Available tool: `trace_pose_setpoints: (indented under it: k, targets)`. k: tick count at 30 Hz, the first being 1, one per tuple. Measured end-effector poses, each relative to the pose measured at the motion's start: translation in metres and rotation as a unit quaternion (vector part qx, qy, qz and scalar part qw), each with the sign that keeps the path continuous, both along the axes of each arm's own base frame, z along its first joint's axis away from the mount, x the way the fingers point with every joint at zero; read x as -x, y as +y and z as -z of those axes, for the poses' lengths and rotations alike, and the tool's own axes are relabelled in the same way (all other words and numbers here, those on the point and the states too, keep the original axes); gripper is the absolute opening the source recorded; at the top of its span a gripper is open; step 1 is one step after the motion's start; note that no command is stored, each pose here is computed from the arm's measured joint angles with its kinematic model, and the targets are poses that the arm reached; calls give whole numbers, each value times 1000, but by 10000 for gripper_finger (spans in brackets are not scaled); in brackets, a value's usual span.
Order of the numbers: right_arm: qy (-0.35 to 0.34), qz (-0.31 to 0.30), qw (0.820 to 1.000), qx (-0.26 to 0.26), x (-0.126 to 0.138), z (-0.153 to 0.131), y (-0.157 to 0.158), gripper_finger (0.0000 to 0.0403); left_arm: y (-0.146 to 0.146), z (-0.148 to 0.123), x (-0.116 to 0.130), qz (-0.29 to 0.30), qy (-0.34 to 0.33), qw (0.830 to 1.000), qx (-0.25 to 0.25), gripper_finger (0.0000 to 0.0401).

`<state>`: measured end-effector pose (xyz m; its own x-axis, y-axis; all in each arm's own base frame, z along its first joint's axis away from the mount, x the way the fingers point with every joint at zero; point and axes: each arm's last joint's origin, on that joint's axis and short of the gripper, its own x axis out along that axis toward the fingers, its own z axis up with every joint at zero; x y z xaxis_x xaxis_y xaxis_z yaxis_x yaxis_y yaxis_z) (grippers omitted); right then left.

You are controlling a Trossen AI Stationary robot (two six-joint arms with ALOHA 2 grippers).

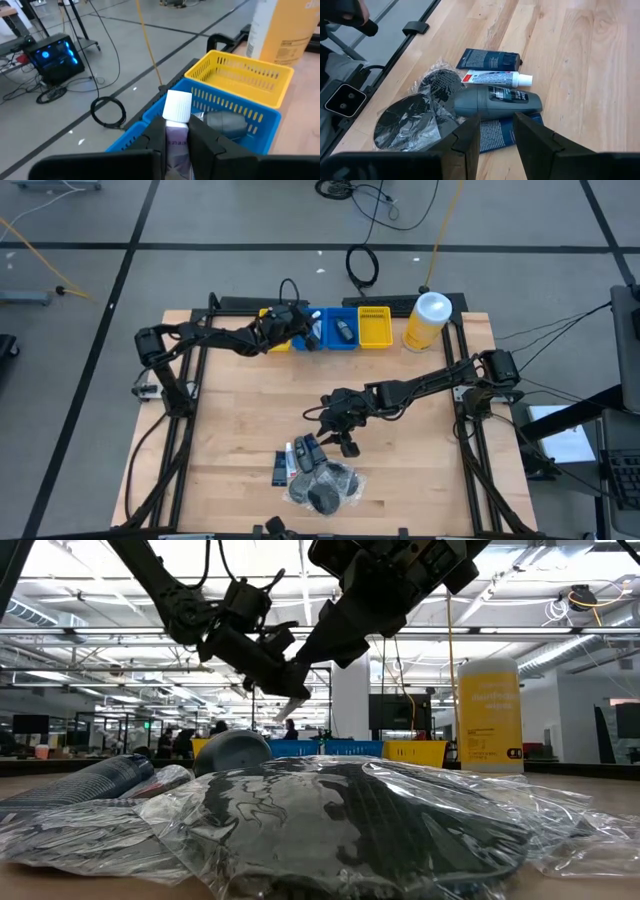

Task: Pick & Place Travel size toiletries
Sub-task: Put the white toothpaste into the left blue bin

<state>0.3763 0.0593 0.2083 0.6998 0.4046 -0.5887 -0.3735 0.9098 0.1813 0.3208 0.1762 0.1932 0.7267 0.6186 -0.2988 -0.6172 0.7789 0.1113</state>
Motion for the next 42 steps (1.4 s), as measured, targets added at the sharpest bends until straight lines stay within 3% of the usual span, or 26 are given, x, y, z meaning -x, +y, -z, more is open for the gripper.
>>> trace_pose_setpoints:
  k: [24,35,42]
  targets:
    - [-2,-1,1000,1,0,0,0,112,2,-1,1,-20,-2,1000,-3,64]
    - [-2,-1,1000,1,0,0,0,112,3,-3,1,-38,-12,999,-11,163]
    - [-1,0,1000,0,0,0,0,112,1,-2,0,-37,-15,999,-2,183]
